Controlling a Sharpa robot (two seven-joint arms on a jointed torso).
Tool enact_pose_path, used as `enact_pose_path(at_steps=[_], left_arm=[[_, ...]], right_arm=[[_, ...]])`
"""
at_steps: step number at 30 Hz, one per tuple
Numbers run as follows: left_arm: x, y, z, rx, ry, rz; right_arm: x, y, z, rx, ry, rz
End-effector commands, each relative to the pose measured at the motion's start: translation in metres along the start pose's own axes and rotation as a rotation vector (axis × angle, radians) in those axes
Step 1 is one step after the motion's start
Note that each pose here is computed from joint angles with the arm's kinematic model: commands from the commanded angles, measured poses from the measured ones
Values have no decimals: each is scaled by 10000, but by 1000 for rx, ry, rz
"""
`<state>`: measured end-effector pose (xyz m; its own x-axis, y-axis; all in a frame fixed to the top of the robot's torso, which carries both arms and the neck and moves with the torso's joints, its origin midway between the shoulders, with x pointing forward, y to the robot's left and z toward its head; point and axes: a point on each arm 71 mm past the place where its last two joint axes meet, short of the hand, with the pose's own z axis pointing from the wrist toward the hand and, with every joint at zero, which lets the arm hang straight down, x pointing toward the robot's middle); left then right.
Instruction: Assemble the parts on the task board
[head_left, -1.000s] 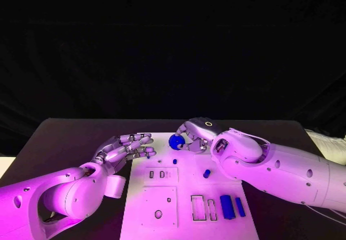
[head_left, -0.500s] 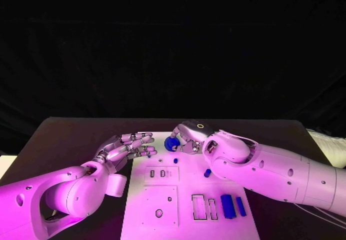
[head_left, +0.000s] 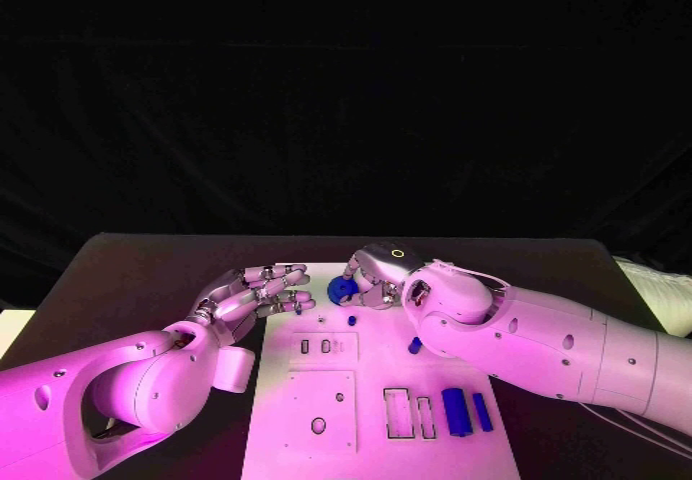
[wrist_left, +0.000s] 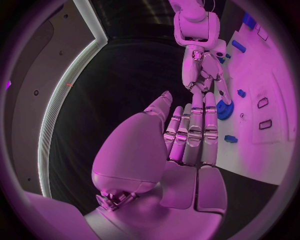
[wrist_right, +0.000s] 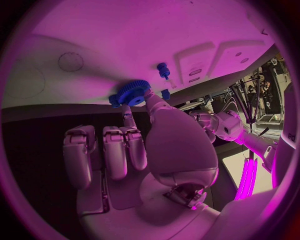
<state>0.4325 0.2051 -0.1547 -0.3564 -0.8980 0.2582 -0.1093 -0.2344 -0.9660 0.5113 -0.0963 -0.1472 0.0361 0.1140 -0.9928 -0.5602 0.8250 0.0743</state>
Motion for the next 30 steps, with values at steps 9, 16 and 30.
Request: enact_pose_path(at_steps=[9,16,30], left_arm=[[25,-5,4,1,23,-10],[22,-5,2,0,21,-9],[-4,-12,-9,1,15,-7]], right_arm=[[72,-45,3,39,72,-11],[84,-75,0,56,85,1],[-79,-231,-207,43,-73,90]])
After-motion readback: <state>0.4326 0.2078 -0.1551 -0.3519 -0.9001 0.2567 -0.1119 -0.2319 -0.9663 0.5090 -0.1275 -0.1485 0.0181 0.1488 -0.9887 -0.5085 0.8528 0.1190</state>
